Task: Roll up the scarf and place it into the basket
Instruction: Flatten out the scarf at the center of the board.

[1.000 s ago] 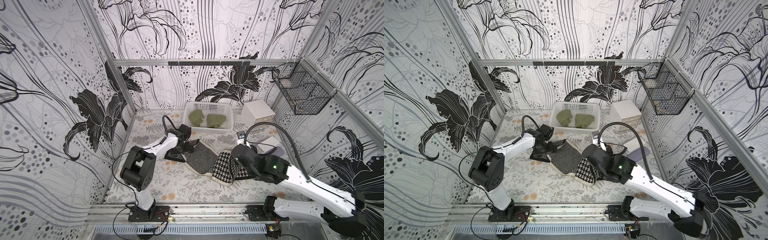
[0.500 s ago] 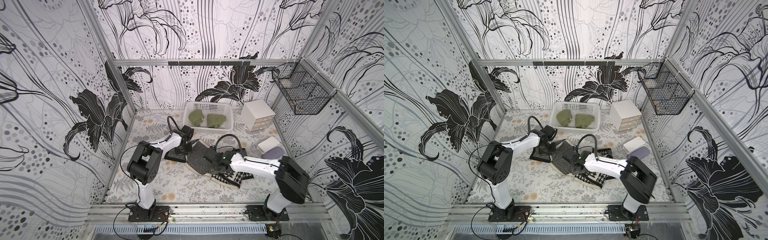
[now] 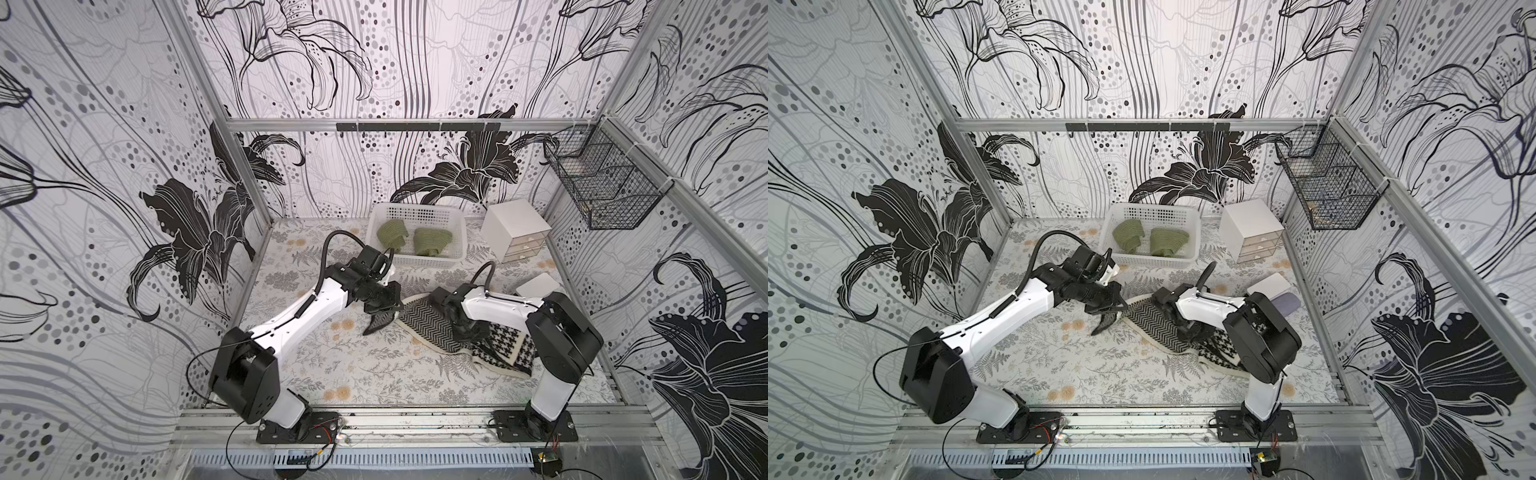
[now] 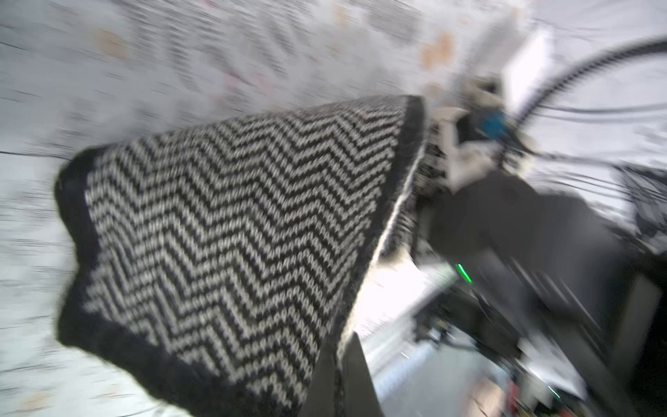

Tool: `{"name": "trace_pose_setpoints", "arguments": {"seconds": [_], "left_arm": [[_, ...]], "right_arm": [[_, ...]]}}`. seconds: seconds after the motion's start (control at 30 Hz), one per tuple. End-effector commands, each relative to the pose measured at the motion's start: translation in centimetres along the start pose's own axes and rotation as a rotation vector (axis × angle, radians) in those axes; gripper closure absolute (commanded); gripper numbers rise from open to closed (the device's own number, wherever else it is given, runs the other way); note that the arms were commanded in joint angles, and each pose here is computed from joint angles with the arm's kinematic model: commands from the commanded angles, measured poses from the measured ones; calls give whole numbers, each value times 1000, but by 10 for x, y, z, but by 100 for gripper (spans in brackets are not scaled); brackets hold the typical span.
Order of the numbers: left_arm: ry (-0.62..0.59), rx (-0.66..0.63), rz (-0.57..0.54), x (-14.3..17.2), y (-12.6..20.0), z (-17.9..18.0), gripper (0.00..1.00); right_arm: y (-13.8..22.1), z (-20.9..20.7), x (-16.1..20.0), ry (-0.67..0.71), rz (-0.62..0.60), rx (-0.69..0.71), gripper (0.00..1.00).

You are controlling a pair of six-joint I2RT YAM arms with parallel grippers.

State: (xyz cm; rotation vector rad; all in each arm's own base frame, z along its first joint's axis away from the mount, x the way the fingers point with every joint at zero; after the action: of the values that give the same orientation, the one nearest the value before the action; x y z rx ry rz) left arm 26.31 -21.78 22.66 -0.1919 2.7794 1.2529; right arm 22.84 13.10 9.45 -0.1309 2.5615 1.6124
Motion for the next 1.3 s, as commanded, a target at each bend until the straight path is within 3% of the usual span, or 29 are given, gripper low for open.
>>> {"name": "trace_pose_setpoints", "arguments": {"seconds": [0.0,0.1,0.17,0.33,0.5,0.63,0.77,0.83,0.97,1.1,1.2,1.27], "left_arm": [[117,147,-64,-24,29,9,100],[267,172,-205,-61,65,62,100],[364,130,-258,-79,82,105,100],[571,142,-235,-97,87,188,97],[613,192,-257,-98,84,199,1],[612,177,-289,-95,95,204,1],[556,52,-288,-89,99,206,1],[499,-56,-248,-82,96,200,1],[385,-170,-151,-62,71,173,1],[388,-64,-140,-57,31,152,1],[396,-237,-147,-55,10,163,1],[414,-307,-162,-53,6,175,1]], "right_arm": [[46,-33,-3,66,-126,-48,100],[93,-41,1,129,-227,-313,100],[126,-58,5,124,-326,-416,100],[192,-105,5,132,-536,-477,100],[222,-109,-11,164,-624,-498,100],[233,-111,-23,173,-648,-447,100],[237,-127,-28,137,-680,-353,100],[237,-123,-29,140,-678,-371,100],[216,-59,-40,235,-580,-596,100],[185,32,-51,276,-465,-894,100],[157,93,-46,314,-393,-951,100],[132,127,-40,348,-308,-885,100]]}}
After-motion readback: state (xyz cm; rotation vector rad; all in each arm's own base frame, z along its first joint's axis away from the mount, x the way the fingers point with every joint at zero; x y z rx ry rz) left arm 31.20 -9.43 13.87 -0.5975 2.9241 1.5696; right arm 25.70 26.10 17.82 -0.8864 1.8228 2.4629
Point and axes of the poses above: each gripper's point midway between its finger pads, its own y axis back along the fingers, its own z axis along the line the jaws close on, x = y × z, the point moved 6 cm from there along y, back along the fingers, and after that the axes turned 2 degrees about y, right-handed, at the moved point
